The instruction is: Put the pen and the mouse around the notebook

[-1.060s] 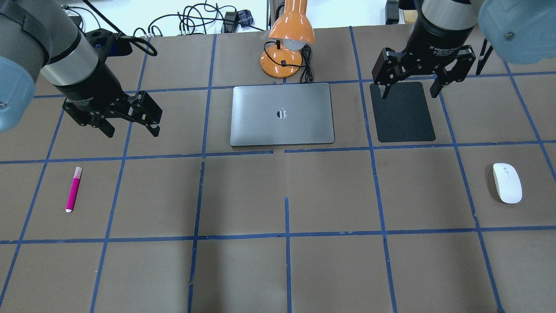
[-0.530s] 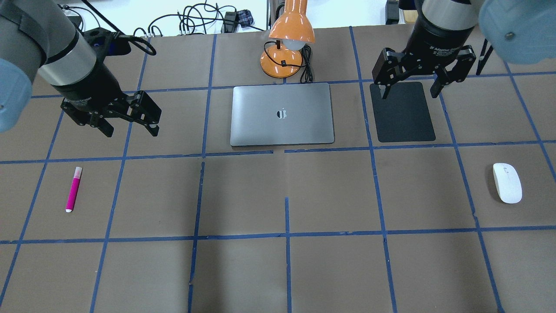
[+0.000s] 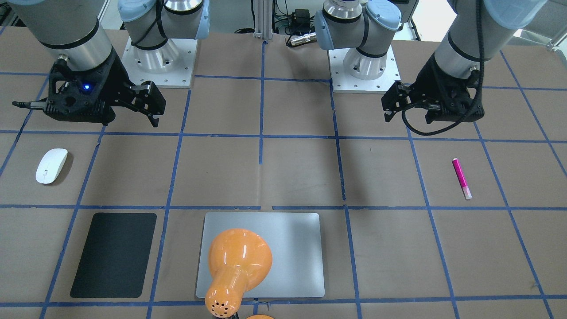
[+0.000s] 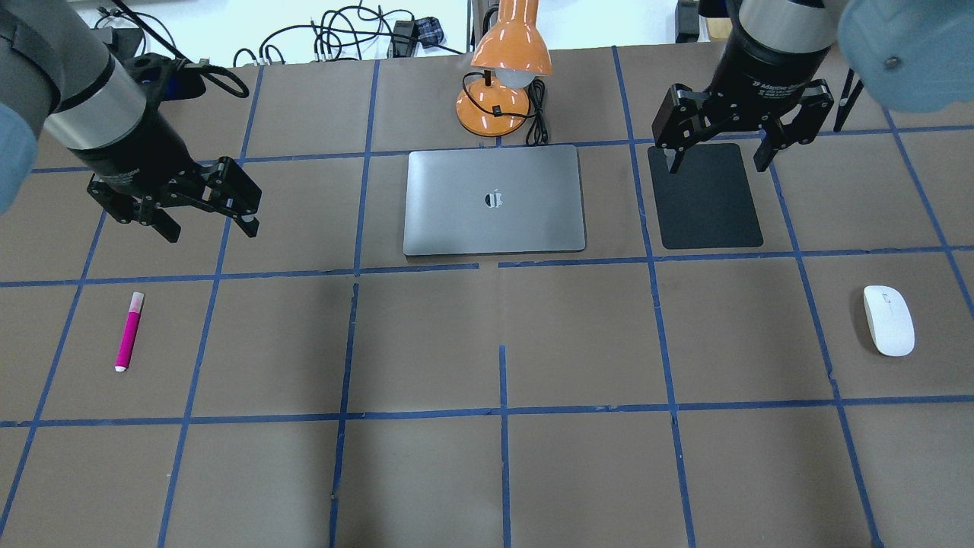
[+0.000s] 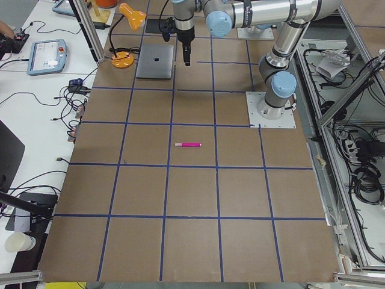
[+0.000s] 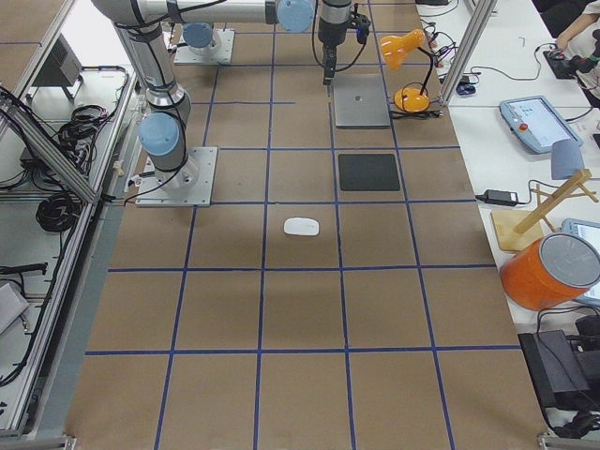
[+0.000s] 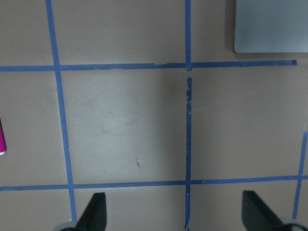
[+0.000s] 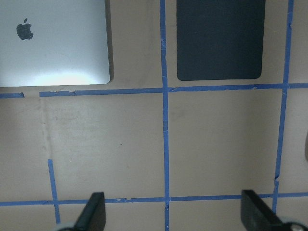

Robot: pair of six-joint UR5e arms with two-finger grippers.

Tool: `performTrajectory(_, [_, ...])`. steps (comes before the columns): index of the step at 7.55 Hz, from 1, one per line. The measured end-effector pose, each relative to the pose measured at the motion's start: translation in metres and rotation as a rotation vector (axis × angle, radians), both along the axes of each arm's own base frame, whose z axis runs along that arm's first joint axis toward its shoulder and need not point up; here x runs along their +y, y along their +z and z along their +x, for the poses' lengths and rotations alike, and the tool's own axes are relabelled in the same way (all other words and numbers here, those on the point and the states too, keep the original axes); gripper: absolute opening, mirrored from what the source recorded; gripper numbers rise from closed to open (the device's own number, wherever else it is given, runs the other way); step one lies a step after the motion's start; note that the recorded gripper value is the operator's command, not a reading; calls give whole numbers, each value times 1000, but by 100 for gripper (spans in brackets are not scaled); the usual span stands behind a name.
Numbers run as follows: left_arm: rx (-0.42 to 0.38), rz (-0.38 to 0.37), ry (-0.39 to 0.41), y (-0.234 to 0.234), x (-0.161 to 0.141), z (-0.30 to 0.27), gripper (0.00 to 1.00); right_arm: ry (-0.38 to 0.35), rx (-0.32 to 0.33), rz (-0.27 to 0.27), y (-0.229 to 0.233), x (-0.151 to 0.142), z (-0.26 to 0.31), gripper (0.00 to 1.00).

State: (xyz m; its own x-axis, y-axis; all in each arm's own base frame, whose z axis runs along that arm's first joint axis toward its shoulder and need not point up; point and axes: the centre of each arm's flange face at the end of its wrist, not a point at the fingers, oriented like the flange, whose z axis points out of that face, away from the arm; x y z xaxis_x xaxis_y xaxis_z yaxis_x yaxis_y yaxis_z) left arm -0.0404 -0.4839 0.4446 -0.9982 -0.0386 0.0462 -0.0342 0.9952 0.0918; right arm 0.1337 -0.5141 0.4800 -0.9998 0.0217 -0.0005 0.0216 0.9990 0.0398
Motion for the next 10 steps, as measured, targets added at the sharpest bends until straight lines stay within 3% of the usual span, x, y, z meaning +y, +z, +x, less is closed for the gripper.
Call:
performTrajectory(2, [7, 30, 87, -28, -13, 48, 100, -1, 1, 1, -1, -1, -2, 100])
performTrajectory(4, [-26, 22, 114, -60, -26, 86, 100, 48, 2, 3, -4, -9, -27, 100])
performTrajectory(7, [-48, -17, 59, -123, -22, 167, 100, 134, -2, 16, -38, -19, -150, 100])
performTrajectory(8, [-53, -27, 88, -148, -11, 203, 100, 163, 0, -3, -65, -14, -189, 100])
performTrajectory(10, [-62, -44, 96, -188, 0, 246, 100, 152, 25, -50, -131, 5, -253, 100])
